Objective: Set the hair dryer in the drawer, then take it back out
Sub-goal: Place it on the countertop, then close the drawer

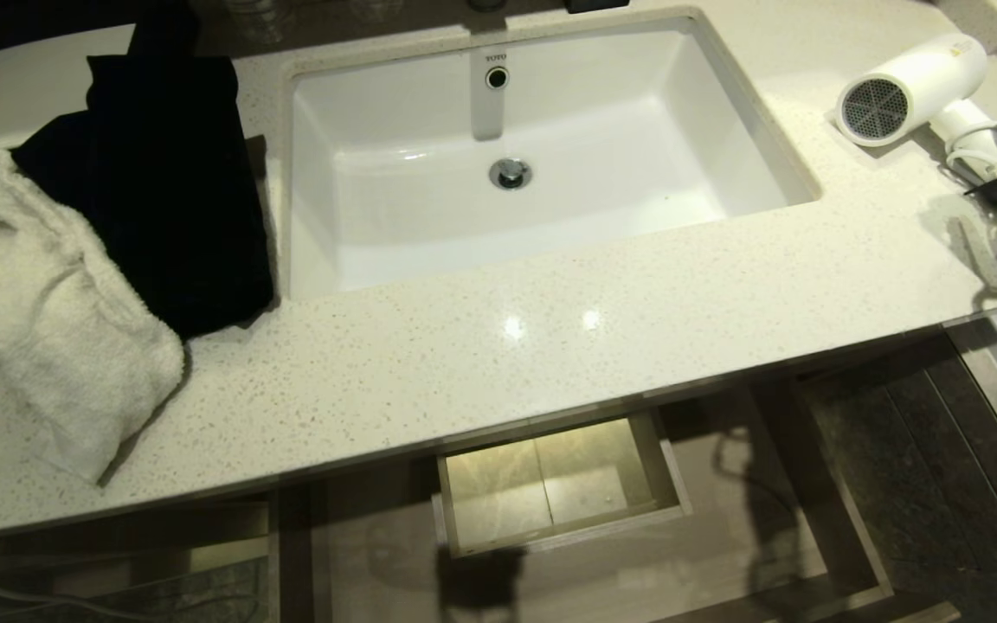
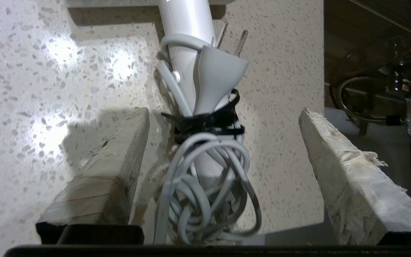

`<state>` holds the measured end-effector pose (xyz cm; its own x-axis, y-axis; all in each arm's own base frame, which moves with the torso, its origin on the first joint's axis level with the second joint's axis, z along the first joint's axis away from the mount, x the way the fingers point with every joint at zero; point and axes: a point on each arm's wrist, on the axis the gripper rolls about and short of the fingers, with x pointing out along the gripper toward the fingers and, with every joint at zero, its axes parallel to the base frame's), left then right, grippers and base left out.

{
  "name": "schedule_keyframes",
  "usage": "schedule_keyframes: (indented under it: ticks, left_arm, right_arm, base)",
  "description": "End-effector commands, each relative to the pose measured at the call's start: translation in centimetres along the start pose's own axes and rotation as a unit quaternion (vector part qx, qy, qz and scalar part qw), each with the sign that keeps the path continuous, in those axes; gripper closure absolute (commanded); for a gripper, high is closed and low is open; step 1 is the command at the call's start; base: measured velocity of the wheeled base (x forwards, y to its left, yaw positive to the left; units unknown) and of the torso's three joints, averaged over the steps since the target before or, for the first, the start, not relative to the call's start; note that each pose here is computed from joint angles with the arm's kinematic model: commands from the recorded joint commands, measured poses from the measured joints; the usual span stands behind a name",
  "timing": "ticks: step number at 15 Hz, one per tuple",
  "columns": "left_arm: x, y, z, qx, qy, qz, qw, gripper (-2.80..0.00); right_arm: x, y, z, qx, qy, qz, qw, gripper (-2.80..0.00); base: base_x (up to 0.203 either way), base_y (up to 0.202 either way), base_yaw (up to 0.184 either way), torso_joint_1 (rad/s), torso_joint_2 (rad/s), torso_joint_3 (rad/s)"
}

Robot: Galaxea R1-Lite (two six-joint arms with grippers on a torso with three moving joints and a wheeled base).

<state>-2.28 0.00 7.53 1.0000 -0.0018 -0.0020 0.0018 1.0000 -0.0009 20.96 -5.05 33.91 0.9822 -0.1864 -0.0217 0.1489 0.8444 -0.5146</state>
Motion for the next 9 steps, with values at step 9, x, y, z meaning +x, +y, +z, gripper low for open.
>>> schedule_keyframes:
  ticks: [9]
  left_arm:
    - [0.0,0.0,0.0,0.000,0.001,0.000,1.0000,0.00]
  right_arm:
    - [-7.5,0.9,-0.8,-0.015,-0.015,-0.019,1.000,-2.80]
  base:
    - [0.000,0.000,0.000,-0.098,0.07,-0.037]
